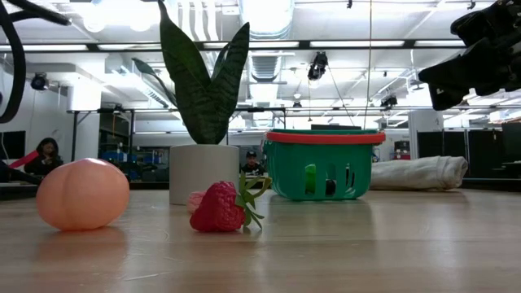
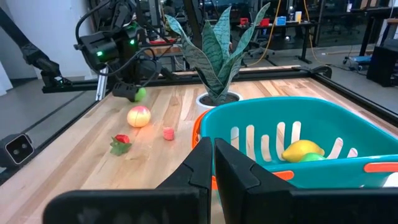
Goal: Build produce basket
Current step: Put the melon into the basket
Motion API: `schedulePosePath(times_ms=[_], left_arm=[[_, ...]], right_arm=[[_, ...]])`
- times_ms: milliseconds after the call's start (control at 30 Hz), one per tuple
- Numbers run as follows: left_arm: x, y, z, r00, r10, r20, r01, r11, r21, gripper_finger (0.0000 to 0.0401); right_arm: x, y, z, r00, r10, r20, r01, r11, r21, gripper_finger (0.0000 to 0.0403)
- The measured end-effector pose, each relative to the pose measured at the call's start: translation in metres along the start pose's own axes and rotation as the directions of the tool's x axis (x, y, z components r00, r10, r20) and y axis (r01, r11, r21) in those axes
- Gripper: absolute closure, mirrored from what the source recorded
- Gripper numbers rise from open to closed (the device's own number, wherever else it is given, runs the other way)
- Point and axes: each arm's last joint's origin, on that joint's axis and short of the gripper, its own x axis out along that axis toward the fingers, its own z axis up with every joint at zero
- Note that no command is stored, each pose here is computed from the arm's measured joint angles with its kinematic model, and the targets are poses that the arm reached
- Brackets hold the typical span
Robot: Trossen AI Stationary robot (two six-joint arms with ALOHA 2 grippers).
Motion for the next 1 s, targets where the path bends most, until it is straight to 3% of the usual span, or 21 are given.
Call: schedulePosePath(times_ms=[333, 800, 1000], left_arm=[[0.001, 0.001, 0.001, 1.0, 0.006, -0.002, -0.006, 1.0, -0.001, 0.0202], [-0.004, 0.004, 0.0, 1.0, -0.003, 0.008, 0.002, 0.999, 0.054, 0.0201], [-0.013, 0.012, 0.002, 0.989, -0.085, 0.121, 0.074, 0.992, 0.098, 0.02]], right_arm=[[0.0, 0.0, 0.0, 1.0, 0.0, 0.0, 0.0, 1.0, 0.0, 0.0394], [0.0, 0.0, 0.0, 1.0, 0.0, 0.0, 0.0, 1.0, 0.0, 0.0394], [0.0, 0.0, 0.0, 1.0, 0.0, 0.002, 0.0, 1.0, 0.0, 0.0394]])
